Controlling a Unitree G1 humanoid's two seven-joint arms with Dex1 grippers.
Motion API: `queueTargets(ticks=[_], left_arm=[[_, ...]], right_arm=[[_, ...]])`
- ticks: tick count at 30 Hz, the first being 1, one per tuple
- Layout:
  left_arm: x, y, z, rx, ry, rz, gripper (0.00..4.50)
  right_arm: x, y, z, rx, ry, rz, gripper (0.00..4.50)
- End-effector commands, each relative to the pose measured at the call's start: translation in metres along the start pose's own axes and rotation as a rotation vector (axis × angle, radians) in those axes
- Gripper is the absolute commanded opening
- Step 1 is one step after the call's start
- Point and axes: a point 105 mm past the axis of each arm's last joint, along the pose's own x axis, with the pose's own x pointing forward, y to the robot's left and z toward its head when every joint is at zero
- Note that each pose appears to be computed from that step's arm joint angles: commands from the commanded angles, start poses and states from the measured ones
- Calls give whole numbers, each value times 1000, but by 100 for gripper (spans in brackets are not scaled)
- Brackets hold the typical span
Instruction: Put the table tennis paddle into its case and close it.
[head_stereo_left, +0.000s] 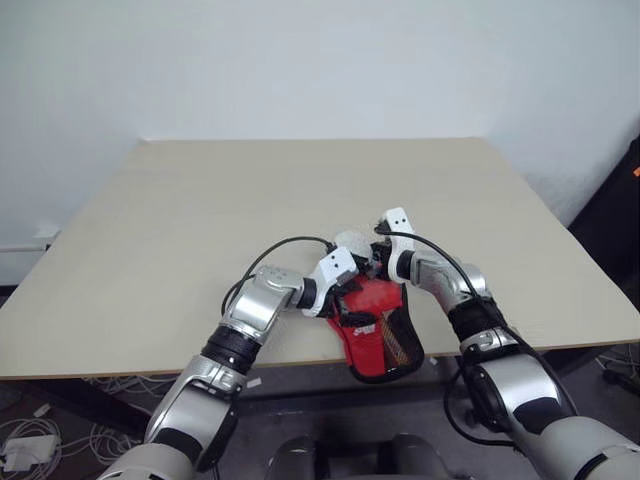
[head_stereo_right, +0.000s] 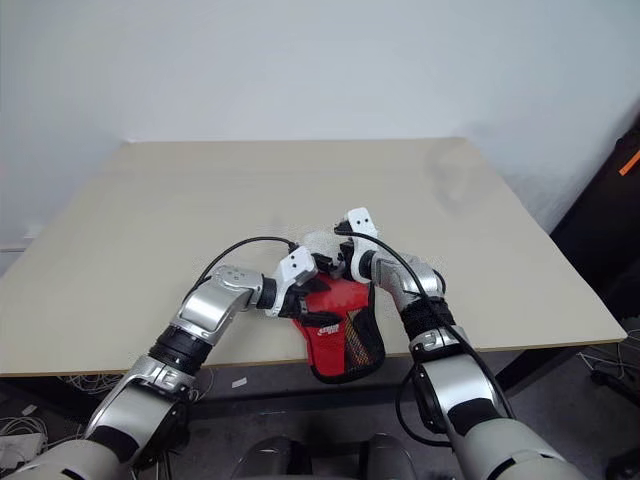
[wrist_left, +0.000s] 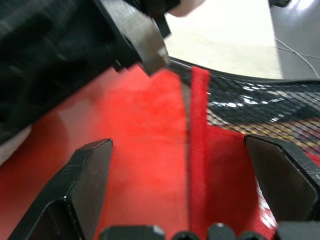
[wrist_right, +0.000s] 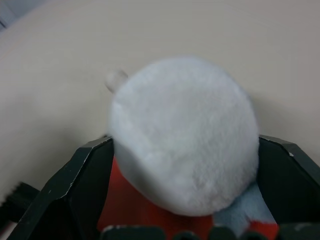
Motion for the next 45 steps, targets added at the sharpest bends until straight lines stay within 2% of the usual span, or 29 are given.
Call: queueTargets(ticks=[1,4,10,13,18,24,28,36,45], left_arm=[[1,10,-20,-59,69,62,450],[1,12,-21,-53,83,70,450],[3,16,-29,-56,122,98,450],[3,15,-34,-60,145,96,450],[3,14,-48,-104,195,88,450],[2,10,-65,-124,239,74,450],[1,9,-75,-154,257,69,450],[-1,13,-80,-180,261,98,450],[3,13,-77,-184,253,97,450]], right_arm=[[2,0,22,-55,-69,-30,433],[2,-2,29,-67,-113,-60,361],[1,-3,32,-72,-137,-70,147],[-2,2,31,-88,-134,-32,69],[-13,-20,25,-81,-114,-104,69],[-35,-65,25,-7,-126,-294,69],[-47,-84,24,19,-135,-370,69],[-89,-111,12,19,-103,-384,69],[-155,-117,-18,-95,22,-316,69]])
